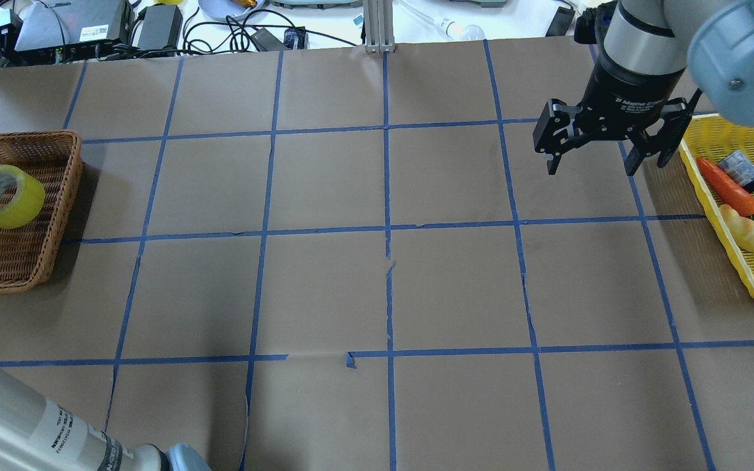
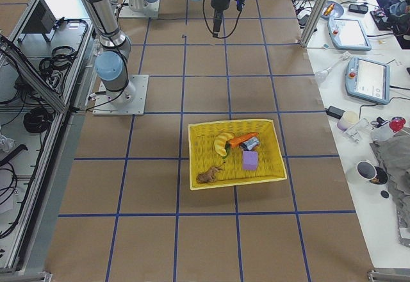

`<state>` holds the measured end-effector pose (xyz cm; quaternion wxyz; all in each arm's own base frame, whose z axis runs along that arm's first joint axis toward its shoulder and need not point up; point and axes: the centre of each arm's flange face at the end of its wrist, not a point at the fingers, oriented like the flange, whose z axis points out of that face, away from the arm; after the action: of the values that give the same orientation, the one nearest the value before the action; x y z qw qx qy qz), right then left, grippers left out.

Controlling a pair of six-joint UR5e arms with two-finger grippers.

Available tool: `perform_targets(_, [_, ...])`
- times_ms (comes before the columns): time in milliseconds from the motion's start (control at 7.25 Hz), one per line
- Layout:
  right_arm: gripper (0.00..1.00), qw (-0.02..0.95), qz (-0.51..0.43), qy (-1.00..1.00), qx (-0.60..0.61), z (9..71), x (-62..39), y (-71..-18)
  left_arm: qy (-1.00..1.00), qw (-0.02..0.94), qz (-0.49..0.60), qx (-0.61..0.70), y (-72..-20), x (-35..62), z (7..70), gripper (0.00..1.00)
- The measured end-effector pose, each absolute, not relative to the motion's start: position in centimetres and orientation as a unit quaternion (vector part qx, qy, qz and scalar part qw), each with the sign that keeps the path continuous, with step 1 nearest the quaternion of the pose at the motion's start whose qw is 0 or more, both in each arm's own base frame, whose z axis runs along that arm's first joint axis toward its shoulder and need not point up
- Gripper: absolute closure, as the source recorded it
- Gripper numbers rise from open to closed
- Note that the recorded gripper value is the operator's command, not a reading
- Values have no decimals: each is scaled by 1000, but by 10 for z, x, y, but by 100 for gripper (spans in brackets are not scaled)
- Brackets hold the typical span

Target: Transfer tape with both arms

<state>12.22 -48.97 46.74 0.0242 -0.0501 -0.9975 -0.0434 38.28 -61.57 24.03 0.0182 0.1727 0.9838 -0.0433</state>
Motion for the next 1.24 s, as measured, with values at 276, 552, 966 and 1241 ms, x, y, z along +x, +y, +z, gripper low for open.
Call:
perform_targets(276, [0,23,-42,-998,-51,467,123,-490,984,15,-47,169,-619,386,227,0])
perform_targets(552, [0,24,-43,-997,-51,466,123,-490,984,13,-79,162,-634,363,255,0])
perform_targets(966, [0,23,-44,-997,-51,464,123,-490,987,28,-47,153,-664,207,371,0])
perform_targets(1241, [0,24,-46,-997,-53,462,123,-490,993,19,-32,108,-650,84,422,0])
